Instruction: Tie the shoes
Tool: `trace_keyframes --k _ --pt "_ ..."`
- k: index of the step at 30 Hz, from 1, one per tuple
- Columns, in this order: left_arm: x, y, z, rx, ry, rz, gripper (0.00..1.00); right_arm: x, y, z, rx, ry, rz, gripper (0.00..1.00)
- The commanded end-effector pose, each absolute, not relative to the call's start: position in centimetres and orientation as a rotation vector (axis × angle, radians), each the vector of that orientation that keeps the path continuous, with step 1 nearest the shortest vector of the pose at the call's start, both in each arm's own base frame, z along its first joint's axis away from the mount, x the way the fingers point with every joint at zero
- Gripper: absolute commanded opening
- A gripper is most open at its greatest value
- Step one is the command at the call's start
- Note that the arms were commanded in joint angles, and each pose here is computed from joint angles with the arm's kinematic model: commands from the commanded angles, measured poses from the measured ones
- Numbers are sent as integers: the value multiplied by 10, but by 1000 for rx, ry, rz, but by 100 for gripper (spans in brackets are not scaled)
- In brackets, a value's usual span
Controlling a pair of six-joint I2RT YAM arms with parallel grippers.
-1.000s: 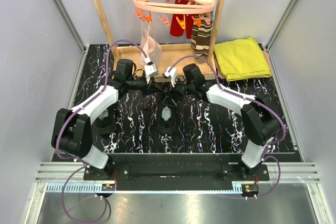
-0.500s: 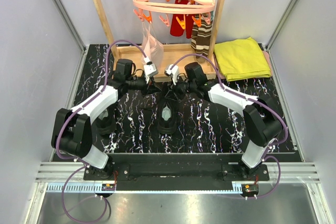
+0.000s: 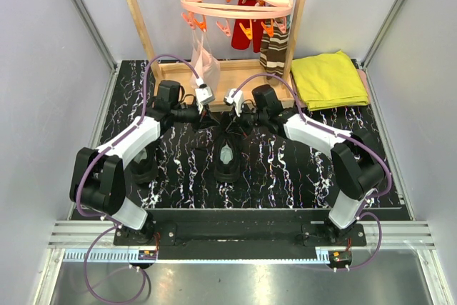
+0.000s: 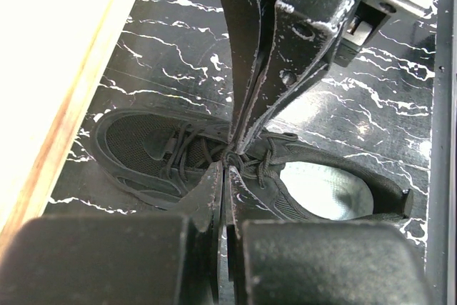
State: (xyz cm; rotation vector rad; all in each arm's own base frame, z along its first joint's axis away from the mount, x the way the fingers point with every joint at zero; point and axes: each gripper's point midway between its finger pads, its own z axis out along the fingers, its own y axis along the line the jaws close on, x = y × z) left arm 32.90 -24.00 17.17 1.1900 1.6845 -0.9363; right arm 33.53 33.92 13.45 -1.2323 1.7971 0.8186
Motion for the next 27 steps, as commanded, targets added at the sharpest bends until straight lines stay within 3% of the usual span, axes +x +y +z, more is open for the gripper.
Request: trace_keyframes --k 1,7,14,27 --pt "316 -239 182 1209 1648 -967 0 352 339 161 -1243 1636 706 0" --pt "294 -232 180 1232 1657 -978 3 358 343 162 -1288 1503 625 0" --pt "298 -214 207 1072 1701 -972 29 340 348 164 -1396 1275 545 0" --pt "375 -215 212 821 1847 -994 29 330 352 161 -1484 1028 410 0"
